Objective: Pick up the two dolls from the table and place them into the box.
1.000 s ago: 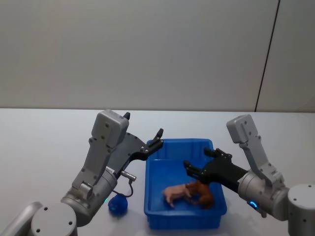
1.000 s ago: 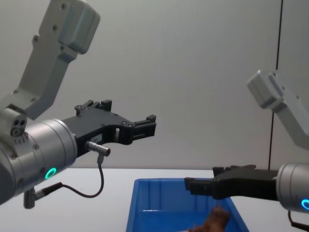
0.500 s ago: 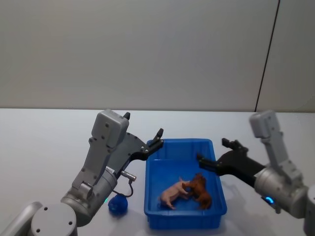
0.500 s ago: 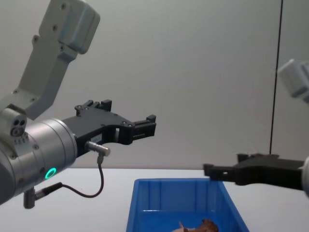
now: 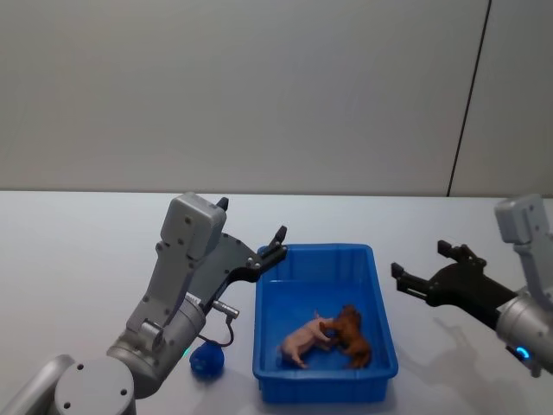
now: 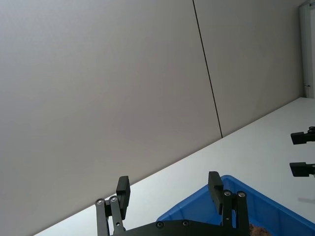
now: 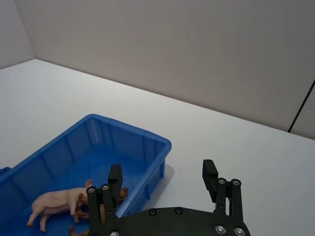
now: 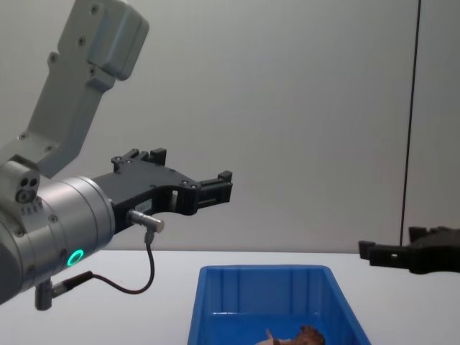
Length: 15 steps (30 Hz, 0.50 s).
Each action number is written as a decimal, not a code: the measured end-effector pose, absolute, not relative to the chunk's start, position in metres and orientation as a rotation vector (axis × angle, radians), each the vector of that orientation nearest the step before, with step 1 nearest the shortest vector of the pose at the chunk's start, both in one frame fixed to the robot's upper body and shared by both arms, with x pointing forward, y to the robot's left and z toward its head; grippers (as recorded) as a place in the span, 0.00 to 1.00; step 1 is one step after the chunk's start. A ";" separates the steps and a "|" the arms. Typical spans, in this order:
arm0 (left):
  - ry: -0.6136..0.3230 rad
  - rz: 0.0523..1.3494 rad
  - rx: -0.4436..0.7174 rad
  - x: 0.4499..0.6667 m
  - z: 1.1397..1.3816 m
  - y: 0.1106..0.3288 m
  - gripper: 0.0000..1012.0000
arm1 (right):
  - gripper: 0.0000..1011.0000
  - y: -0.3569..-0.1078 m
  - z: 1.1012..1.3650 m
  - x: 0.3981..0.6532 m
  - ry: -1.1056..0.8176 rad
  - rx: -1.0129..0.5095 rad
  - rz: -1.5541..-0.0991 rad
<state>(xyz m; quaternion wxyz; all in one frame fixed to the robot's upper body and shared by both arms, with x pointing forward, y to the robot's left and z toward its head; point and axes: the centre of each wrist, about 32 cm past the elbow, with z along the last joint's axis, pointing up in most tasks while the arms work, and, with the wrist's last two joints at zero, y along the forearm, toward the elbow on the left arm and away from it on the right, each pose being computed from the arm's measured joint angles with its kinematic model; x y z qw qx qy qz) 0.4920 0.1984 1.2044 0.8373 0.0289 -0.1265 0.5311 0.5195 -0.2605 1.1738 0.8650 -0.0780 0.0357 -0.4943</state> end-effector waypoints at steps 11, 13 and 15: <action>-0.269 1.129 0.098 0.489 1.205 0.204 0.99 | 0.99 -0.275 1.173 0.518 0.074 -0.171 -1.057; -0.266 1.133 0.117 0.487 1.205 0.207 0.99 | 0.99 -0.277 1.173 0.517 0.074 -0.172 -1.060; -0.261 1.135 0.132 0.486 1.205 0.210 0.99 | 0.99 -0.278 1.173 0.517 0.074 -0.173 -1.061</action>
